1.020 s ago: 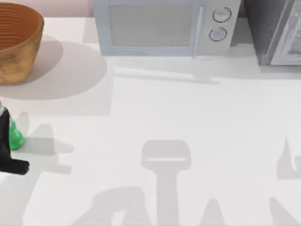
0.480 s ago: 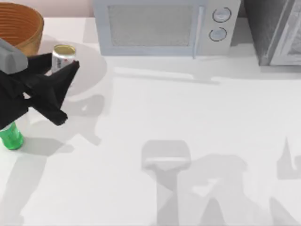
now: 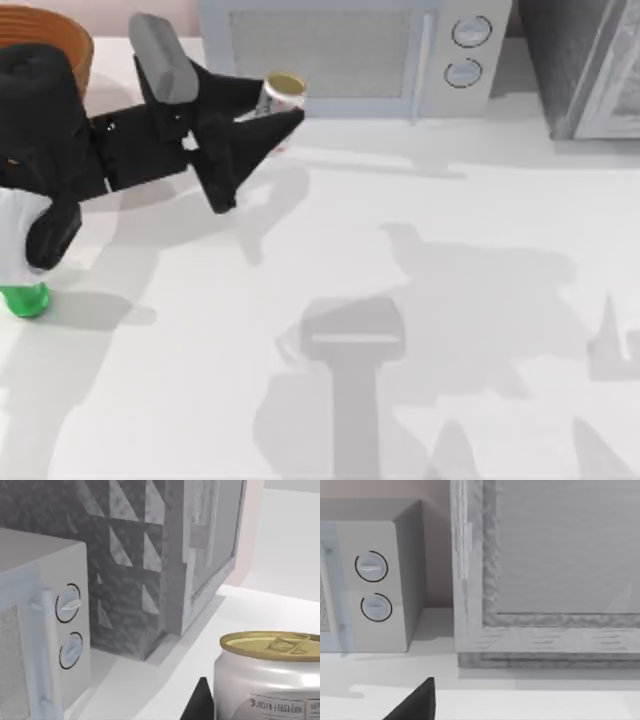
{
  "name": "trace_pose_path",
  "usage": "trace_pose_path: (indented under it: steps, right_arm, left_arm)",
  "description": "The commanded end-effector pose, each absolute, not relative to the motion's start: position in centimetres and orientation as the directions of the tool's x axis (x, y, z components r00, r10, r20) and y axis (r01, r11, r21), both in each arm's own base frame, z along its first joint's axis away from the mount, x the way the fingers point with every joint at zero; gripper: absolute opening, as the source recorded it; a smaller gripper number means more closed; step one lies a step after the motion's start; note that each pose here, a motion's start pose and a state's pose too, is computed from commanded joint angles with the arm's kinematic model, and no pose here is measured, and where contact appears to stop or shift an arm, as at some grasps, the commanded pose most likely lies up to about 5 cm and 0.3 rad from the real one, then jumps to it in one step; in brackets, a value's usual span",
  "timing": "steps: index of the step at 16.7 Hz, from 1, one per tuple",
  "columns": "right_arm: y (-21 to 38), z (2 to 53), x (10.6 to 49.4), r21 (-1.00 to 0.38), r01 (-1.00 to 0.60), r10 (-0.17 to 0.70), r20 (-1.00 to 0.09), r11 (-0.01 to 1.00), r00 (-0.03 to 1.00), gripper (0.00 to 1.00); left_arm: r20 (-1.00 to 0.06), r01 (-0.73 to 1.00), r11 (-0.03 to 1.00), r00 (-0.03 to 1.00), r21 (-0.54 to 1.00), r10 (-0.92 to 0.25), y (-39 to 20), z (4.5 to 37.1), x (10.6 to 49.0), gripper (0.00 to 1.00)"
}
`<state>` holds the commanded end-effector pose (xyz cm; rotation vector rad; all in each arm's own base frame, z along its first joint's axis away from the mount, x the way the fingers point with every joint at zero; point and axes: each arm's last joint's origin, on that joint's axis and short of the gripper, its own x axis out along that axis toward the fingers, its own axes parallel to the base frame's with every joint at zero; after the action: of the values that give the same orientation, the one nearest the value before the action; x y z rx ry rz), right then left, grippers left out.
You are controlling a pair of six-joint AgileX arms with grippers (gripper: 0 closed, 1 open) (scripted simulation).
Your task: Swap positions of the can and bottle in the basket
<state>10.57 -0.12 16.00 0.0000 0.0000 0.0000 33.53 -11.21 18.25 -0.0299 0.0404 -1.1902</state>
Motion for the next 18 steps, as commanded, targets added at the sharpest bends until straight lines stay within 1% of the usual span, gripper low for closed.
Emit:
trace_pose_path:
  steps: [3, 5, 8, 10, 13, 18]
  right_arm:
    - [-0.1, 16.0, 10.6, 0.000, 0.000, 0.000, 0.000, 1.000, 1.000, 1.00]
    - [-0.1, 16.0, 10.6, 0.000, 0.000, 0.000, 0.000, 1.000, 1.000, 1.00]
    - [-0.1, 16.0, 10.6, 0.000, 0.000, 0.000, 0.000, 1.000, 1.000, 1.00]
    - [-0.1, 16.0, 10.6, 0.000, 0.000, 0.000, 0.000, 1.000, 1.000, 1.00]
    - [-0.1, 16.0, 10.6, 0.000, 0.000, 0.000, 0.000, 1.000, 1.000, 1.00]
    - [-0.1, 16.0, 10.6, 0.000, 0.000, 0.000, 0.000, 1.000, 1.000, 1.00]
  left_arm:
    - [-0.005, 0.971, 0.237, 0.237, -0.024, -0.971, -13.1, 13.9, 36.7, 0.00]
    - [-0.001, 0.987, 0.159, 0.159, -0.014, -0.987, -14.1, 10.7, 38.0, 0.00]
    - [0.000, 0.998, 0.064, 0.064, -0.005, -0.998, -15.1, 6.3, 39.1, 0.00]
    - [0.000, 1.000, 0.020, 0.020, -0.002, -1.000, -15.5, 3.9, 39.4, 0.00]
    - [0.000, 1.000, -0.017, -0.017, 0.000, -1.000, -15.7, 2.0, 39.5, 0.00]
    - [0.000, 1.000, -0.020, -0.020, 0.000, -1.000, -15.8, 1.8, 39.5, 0.00]
